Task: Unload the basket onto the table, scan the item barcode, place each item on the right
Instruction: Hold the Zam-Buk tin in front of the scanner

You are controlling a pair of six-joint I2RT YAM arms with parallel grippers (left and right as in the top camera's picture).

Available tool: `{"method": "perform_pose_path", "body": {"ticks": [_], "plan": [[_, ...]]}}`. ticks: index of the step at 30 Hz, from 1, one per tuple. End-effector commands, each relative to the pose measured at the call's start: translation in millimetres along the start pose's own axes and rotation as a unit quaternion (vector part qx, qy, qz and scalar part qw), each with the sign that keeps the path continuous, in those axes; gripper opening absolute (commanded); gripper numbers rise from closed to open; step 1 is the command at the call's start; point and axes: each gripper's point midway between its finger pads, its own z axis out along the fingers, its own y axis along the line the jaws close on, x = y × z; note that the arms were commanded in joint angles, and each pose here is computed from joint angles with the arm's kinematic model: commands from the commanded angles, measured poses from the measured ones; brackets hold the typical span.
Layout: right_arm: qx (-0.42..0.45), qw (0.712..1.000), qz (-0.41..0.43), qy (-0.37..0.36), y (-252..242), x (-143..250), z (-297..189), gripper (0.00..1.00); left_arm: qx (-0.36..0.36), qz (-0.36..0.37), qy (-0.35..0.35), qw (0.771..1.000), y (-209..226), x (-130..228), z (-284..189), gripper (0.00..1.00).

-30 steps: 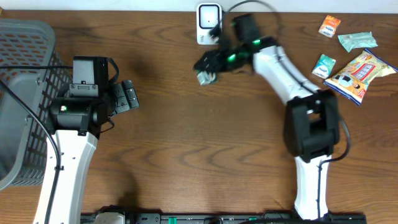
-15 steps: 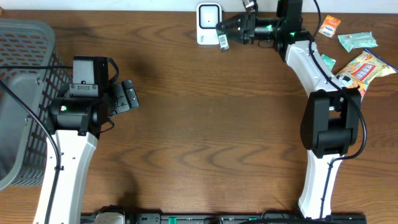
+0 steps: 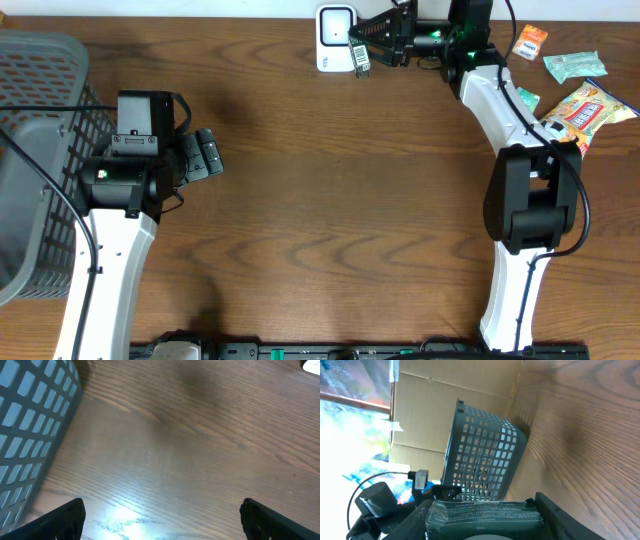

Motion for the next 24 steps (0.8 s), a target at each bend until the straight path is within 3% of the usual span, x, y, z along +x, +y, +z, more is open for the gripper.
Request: {"method": "perform_pose_path", "body": {"ticks": [1,9,14,19,24], "plan": [[-0.010,0.999,-0.030,0.008,21.2,2.6,-0.6,0.49,-0.006,0.001,-0.005,1.000,3.0,-2.0,-2.4,0.98],[-0.007,0.999,-0.050,0.007,21.1,3.0,4.7,0.48,-0.006,0.001,-0.005,1.000,3.0,-2.0,-2.4,0.98],[-0.007,0.990,-0.140,0.007,21.6,5.2,13.4,0.43,-0.006,0.001,-0.005,1.000,3.0,-2.0,-2.4,0.98],[0.053,0.973,-0.214,-0.060,6.1,-21.6,10.7,0.41,-0.006,0.001,-0.005,1.000,3.0,-2.0,-2.4,0.98],[0.116,0.957,-0.252,-0.081,-17.7,-29.9,8.5,0.40,-0.006,0.001,-0.005,1.000,3.0,-2.0,-2.4,0.98]]}}
